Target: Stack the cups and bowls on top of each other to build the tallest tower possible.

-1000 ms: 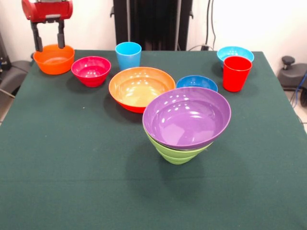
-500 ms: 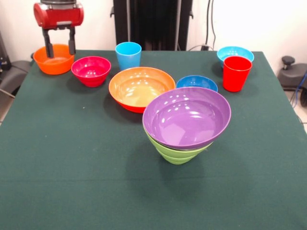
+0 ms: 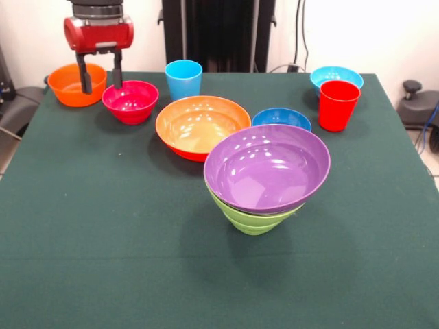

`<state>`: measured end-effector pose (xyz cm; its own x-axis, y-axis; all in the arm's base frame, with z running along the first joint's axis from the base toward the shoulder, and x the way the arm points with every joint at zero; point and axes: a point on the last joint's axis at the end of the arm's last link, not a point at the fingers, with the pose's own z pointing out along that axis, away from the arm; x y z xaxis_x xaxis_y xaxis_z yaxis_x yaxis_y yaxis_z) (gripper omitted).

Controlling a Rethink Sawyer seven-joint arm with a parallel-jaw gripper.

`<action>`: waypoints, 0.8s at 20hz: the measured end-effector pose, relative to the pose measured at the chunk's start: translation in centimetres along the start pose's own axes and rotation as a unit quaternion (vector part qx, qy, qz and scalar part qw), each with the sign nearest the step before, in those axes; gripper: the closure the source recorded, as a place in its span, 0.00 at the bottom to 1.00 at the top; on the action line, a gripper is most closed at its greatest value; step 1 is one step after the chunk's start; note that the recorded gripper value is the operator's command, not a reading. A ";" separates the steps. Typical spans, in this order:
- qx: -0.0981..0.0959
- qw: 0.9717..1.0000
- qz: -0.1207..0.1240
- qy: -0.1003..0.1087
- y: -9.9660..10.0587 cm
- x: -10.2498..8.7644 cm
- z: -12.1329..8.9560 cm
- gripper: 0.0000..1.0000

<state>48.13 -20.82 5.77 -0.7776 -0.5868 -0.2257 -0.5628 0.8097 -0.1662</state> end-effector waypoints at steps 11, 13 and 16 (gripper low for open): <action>-0.023 1.000 0.009 0.014 2.3 1.4 1.8 0.00; -0.026 0.999 0.010 0.016 2.6 1.6 2.0 0.00; -0.033 0.999 0.012 0.020 3.2 2.0 2.5 0.00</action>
<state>45.50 -19.39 2.43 -0.8009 -0.5675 -0.1908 -0.5597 0.8229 -0.0980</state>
